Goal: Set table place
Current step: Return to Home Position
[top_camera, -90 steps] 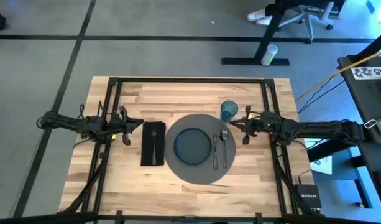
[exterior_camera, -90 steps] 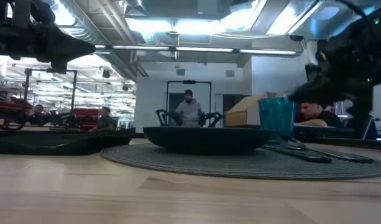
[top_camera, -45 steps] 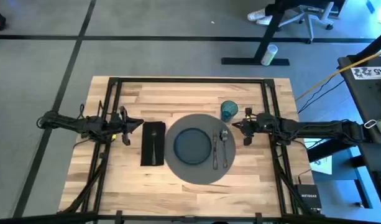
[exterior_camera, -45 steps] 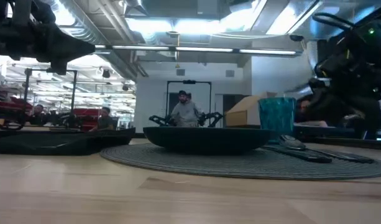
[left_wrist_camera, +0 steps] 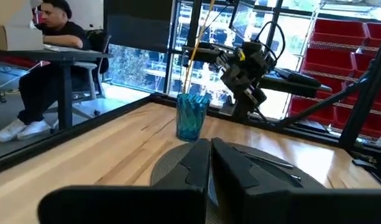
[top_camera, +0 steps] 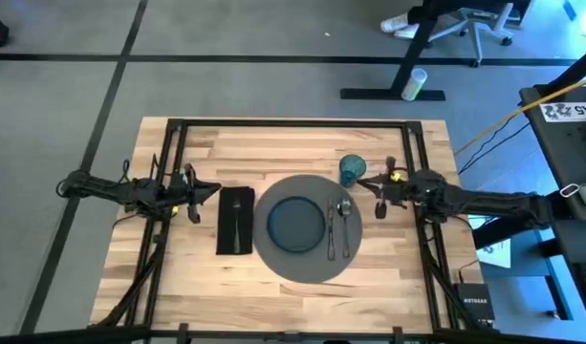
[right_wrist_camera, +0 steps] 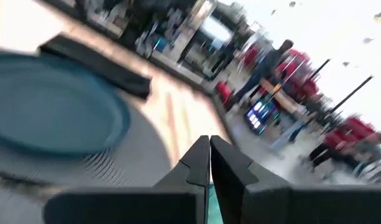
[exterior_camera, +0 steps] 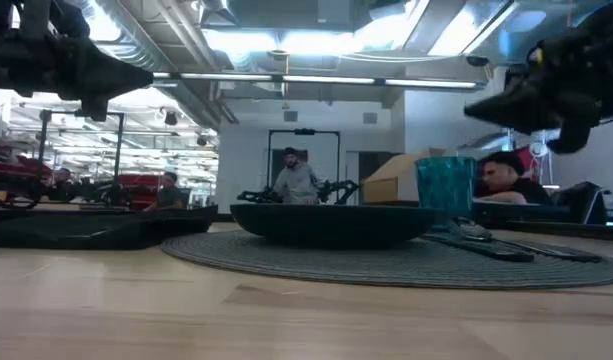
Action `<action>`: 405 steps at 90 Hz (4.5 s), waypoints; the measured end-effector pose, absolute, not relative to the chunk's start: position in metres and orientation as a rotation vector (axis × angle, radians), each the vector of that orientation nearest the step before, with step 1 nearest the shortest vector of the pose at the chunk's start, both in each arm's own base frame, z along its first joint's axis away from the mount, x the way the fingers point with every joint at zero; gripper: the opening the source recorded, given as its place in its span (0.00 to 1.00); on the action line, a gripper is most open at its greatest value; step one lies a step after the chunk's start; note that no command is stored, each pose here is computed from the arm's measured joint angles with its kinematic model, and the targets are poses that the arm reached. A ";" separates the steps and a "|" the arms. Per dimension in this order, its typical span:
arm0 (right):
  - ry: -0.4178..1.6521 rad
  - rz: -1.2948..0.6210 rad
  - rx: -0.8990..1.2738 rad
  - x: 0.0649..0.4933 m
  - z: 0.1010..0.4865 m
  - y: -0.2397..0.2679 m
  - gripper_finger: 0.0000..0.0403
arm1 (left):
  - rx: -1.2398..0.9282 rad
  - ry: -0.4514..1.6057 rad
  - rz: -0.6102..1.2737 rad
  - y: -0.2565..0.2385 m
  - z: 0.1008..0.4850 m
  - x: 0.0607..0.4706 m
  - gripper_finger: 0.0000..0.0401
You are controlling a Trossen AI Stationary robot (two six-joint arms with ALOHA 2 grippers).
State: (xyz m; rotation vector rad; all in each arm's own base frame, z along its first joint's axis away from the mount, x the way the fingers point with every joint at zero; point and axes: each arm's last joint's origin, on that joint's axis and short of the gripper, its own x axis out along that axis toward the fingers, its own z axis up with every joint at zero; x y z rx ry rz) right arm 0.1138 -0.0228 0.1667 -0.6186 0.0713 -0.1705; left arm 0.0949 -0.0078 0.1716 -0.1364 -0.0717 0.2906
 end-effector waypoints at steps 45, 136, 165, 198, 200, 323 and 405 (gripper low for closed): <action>-0.057 -0.217 -0.674 0.095 0.177 -0.019 0.00 | -0.231 -0.018 0.108 -0.014 0.167 0.099 0.00; 0.059 -0.231 -0.652 0.095 0.167 -0.021 0.00 | -0.018 0.002 0.508 0.027 0.166 0.097 0.00; 0.079 -0.226 -0.679 0.096 0.166 -0.021 0.00 | -0.021 0.072 0.628 0.039 0.161 0.097 0.00; 0.087 -0.225 -0.711 0.097 0.165 -0.021 0.00 | -0.072 0.115 0.668 0.043 0.155 0.099 0.00; 0.087 -0.225 -0.711 0.097 0.165 -0.021 0.00 | -0.072 0.116 0.668 0.043 0.155 0.099 0.00; 0.065 -0.401 -0.451 0.095 0.168 -0.025 0.00 | -0.212 0.067 0.676 0.043 0.155 0.099 0.00; 0.066 -0.400 -0.453 0.095 0.168 -0.025 0.00 | -0.211 0.067 0.676 0.043 0.155 0.099 0.00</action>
